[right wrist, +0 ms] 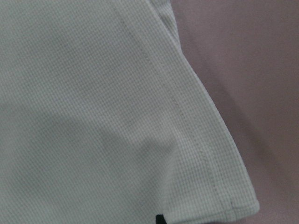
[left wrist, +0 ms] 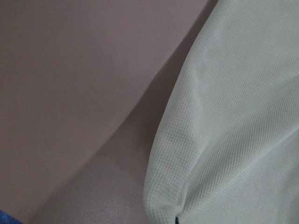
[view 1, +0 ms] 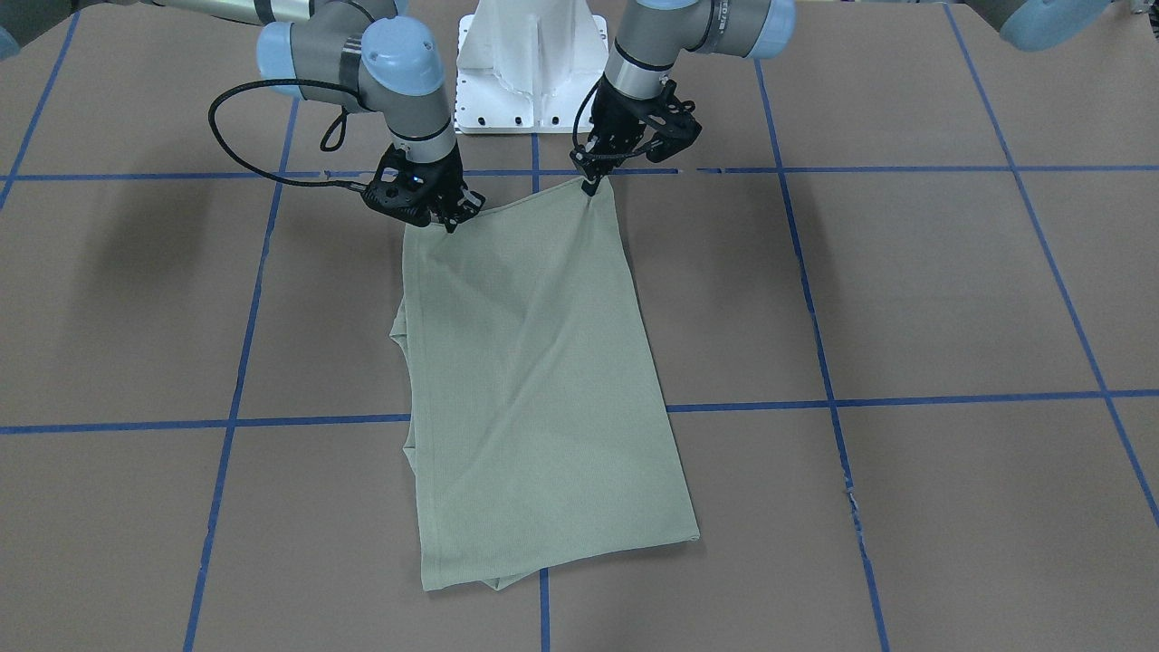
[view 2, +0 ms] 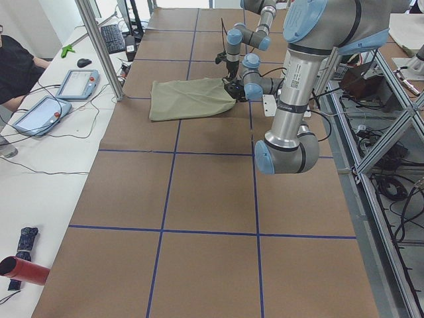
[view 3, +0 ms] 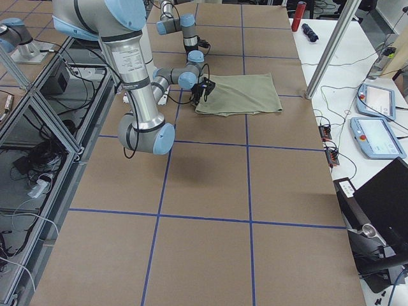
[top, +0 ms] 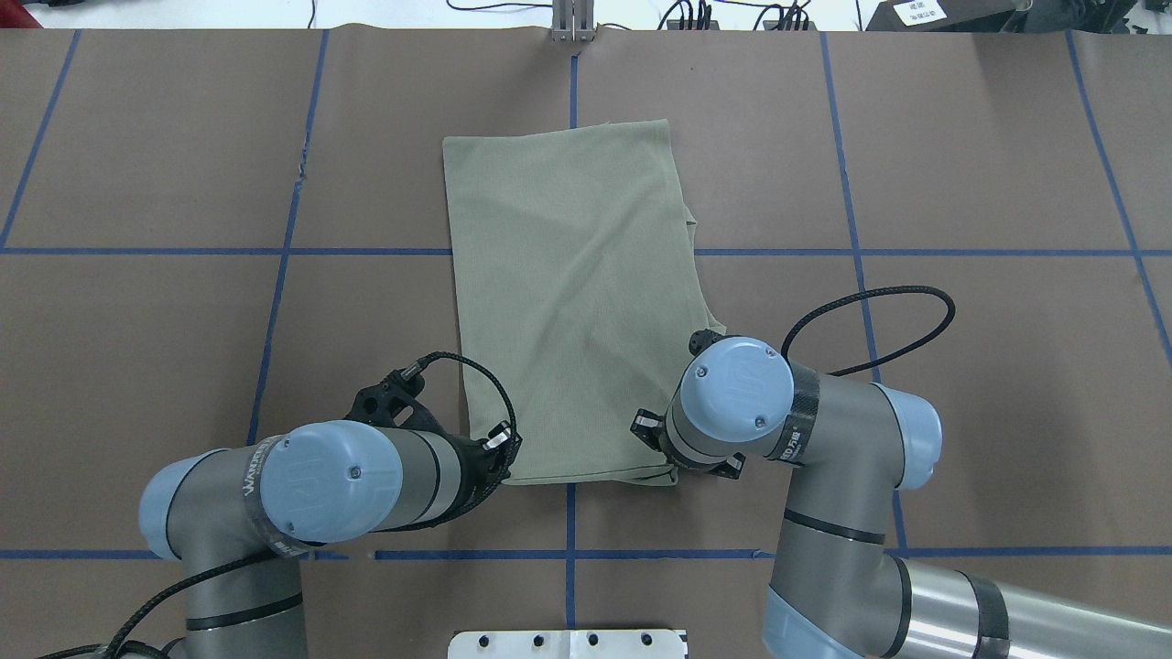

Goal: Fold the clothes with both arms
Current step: 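Hold both near corners of the shirt with both grippers, then lift the near edge with both grippers and fold it away from the robot, then release the shirt and raise both grippers away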

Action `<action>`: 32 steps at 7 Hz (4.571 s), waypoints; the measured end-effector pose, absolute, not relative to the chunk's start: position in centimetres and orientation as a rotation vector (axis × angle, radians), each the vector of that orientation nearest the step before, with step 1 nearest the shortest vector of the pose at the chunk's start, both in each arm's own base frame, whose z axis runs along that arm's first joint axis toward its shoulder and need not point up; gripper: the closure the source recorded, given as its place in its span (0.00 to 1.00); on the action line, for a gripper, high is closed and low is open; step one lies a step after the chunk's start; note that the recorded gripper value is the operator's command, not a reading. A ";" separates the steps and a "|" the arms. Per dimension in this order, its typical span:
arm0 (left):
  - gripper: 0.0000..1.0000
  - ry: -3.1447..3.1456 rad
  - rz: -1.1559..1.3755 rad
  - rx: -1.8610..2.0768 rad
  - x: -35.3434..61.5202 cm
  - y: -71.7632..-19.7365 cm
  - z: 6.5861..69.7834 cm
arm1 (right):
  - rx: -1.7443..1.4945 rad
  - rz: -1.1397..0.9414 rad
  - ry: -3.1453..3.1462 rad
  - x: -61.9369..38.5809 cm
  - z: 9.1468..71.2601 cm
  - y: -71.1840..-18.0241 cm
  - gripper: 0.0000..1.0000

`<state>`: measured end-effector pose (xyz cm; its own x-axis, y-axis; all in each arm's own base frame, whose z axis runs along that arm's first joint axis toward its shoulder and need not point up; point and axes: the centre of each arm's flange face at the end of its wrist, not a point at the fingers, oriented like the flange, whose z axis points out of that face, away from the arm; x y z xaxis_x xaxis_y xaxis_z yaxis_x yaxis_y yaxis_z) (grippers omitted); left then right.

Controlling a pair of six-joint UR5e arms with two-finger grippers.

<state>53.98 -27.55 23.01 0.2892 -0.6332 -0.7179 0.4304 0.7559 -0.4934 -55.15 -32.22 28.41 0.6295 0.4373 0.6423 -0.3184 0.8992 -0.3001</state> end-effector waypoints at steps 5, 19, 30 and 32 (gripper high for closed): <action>1.00 1.089 -0.660 -0.246 52.2 -24.2 21.6 | -0.162 0.429 -0.854 -51.6 25.6 -30.2 1.00; 1.00 1.057 -0.786 0.041 46.5 -44.5 22.2 | 0.002 0.640 -0.999 -51.0 18.5 -53.0 1.00; 0.00 1.022 -0.801 0.162 43.9 -57.5 26.3 | 0.032 0.728 -0.884 -49.1 20.9 -63.0 0.00; 0.00 1.021 -0.640 0.178 39.9 -59.0 26.8 | 0.045 0.626 -0.881 -46.0 21.5 -64.7 0.00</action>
